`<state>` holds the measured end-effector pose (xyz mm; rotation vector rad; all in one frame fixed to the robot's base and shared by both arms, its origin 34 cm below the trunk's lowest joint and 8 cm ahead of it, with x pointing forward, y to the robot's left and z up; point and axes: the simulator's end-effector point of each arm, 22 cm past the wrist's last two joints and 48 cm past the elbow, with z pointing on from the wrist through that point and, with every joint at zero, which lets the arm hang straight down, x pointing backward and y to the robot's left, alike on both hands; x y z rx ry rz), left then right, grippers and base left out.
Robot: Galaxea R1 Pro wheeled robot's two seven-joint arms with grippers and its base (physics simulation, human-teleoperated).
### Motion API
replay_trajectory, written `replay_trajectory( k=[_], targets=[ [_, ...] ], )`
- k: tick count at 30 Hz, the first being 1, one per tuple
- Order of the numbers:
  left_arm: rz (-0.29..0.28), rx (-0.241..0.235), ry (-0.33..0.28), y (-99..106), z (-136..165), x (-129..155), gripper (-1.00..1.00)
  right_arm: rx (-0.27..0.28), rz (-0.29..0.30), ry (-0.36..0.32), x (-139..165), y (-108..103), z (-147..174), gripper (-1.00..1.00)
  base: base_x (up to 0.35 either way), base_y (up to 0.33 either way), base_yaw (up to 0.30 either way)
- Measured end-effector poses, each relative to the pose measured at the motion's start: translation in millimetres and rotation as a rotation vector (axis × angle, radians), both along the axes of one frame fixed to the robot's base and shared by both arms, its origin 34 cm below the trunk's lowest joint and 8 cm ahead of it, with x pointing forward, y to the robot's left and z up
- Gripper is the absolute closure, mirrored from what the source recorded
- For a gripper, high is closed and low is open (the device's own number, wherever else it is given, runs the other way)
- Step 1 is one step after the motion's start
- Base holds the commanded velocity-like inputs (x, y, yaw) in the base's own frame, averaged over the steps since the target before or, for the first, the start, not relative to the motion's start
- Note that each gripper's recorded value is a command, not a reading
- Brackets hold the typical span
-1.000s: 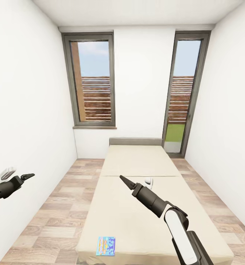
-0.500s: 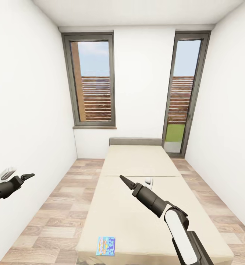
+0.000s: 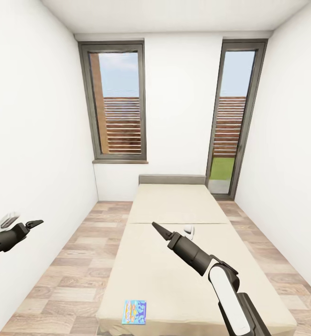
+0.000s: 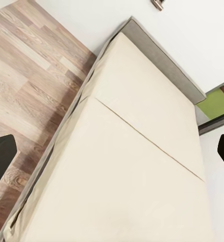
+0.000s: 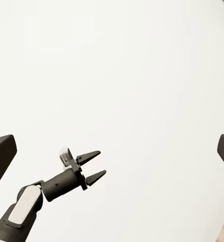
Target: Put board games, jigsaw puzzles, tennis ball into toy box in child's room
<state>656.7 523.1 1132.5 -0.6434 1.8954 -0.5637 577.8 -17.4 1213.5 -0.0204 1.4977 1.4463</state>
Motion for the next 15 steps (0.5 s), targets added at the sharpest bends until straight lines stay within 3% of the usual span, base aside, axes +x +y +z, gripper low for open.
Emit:
replay_trajectory(
  k=[15],
  targets=[
    [0.001, -0.001, -0.001, 0.5, 0.1, -0.2, -1.00, 0.010, -0.023, -0.019, 2.8, -3.7, 4.1, -1.00, 0.000, 0.000, 0.000]
  ],
)
